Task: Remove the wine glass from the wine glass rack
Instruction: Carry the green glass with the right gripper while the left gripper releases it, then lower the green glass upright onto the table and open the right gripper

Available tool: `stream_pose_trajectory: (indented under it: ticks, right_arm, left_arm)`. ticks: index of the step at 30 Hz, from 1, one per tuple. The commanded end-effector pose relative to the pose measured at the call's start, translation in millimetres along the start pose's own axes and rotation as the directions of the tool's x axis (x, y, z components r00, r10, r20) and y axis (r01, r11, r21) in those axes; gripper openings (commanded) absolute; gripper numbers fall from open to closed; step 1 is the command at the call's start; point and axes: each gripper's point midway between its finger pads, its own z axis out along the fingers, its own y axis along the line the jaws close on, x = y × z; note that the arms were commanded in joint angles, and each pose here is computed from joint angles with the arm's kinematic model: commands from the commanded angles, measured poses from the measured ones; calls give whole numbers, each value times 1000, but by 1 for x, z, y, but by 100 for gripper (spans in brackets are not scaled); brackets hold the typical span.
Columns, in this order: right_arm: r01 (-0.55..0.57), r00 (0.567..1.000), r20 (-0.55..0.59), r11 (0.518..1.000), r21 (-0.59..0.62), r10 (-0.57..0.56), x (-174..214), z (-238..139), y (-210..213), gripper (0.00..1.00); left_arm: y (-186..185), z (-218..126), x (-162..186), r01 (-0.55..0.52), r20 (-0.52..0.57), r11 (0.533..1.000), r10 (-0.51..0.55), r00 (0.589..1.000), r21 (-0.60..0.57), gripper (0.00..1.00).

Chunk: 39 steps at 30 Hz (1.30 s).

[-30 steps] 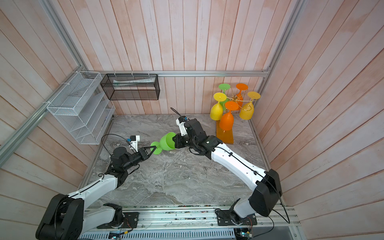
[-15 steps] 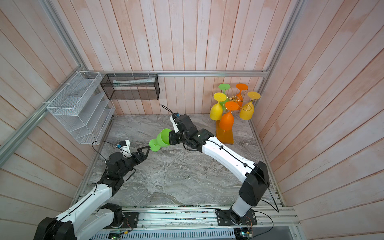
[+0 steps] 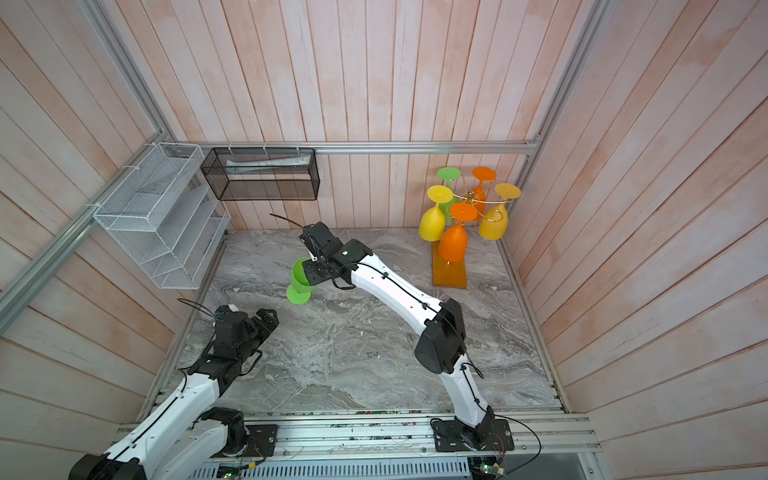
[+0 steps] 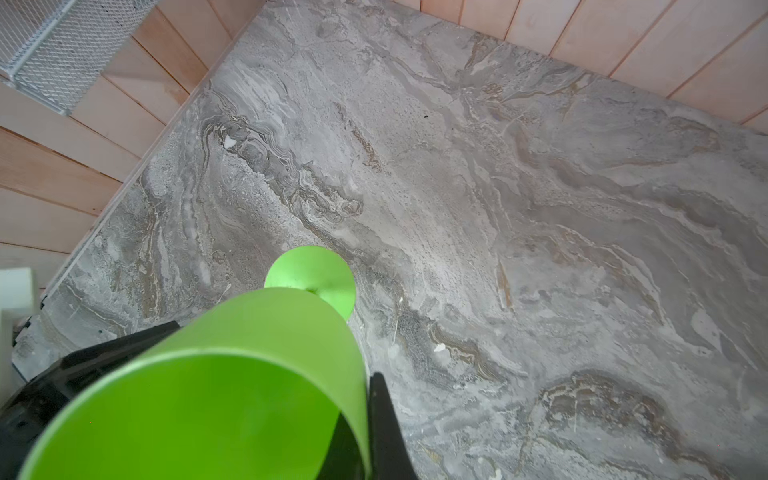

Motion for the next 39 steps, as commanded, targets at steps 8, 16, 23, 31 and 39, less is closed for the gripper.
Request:
stream_pose_trajectory:
  ticks: [8, 16, 23, 31, 39]
  right_arm:
    - [57, 996, -74, 997, 55, -53, 15, 35, 10, 0]
    - [78, 991, -109, 996, 52, -72, 31, 55, 19, 0]
    - [83, 991, -112, 995, 50, -77, 34, 62, 22, 2]
    - [85, 993, -89, 996, 34, -81, 28, 62, 27, 21]
    - [84, 995, -46, 996, 0, -84, 15, 56, 34, 32]
  left_arm:
    - [46, -7, 5, 76, -18, 973, -82, 996, -216, 91]
    - [61, -17, 13, 95, -26, 966, -105, 994, -240, 90]
    - [65, -22, 17, 94, -30, 968, -104, 994, -234, 90]
    - [55, -24, 9, 74, -32, 972, -84, 996, -225, 90]
    - [46, -28, -4, 54, -6, 975, -57, 998, -215, 90]
